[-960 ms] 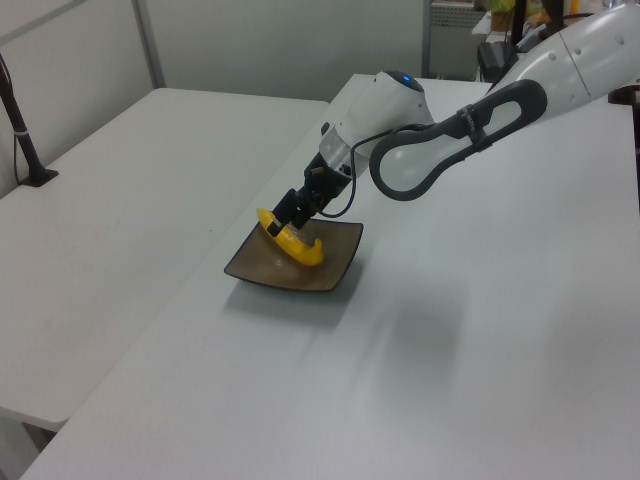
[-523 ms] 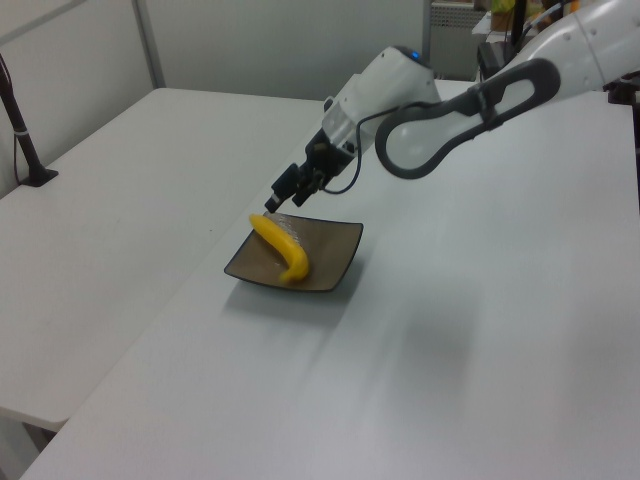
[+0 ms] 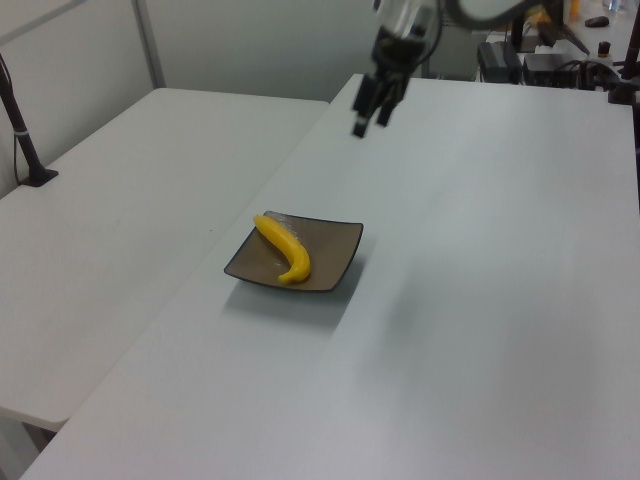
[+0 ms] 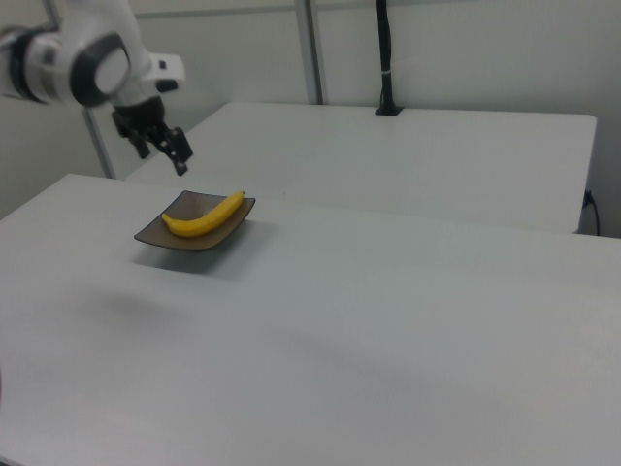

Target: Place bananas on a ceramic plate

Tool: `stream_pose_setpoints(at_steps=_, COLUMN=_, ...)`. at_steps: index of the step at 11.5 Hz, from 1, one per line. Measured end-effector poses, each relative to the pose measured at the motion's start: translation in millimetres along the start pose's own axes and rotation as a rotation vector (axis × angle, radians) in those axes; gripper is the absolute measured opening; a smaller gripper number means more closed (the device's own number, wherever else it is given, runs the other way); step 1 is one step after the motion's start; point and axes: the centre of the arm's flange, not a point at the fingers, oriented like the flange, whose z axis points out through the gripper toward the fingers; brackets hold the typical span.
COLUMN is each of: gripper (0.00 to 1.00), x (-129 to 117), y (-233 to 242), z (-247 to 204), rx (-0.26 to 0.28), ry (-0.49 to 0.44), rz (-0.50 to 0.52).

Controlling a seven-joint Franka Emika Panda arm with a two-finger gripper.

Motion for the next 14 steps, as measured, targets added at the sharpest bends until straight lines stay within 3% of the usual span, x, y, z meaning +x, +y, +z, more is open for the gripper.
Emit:
stream_pose_setpoints(at_steps=3, gripper=1.00, x=-45, y=42, z=-89, rx=-0.108, ry=-0.145, rz=0.096)
stream_pose_setpoints(at_steps=6, gripper=1.00, x=-66, y=97, z=-139, rx=-0.128, ry=-0.176, rz=0.166)
stream_pose_setpoints(at_steps=9, gripper=1.00, x=-64, y=124, z=-129, rx=-0.109, ry=-0.185, rz=0.088)
stream_pose_setpoints(at_steps=14, gripper=1.00, x=-58, y=120, z=-121, rx=-0.100, ry=-0.150, rz=0.028)
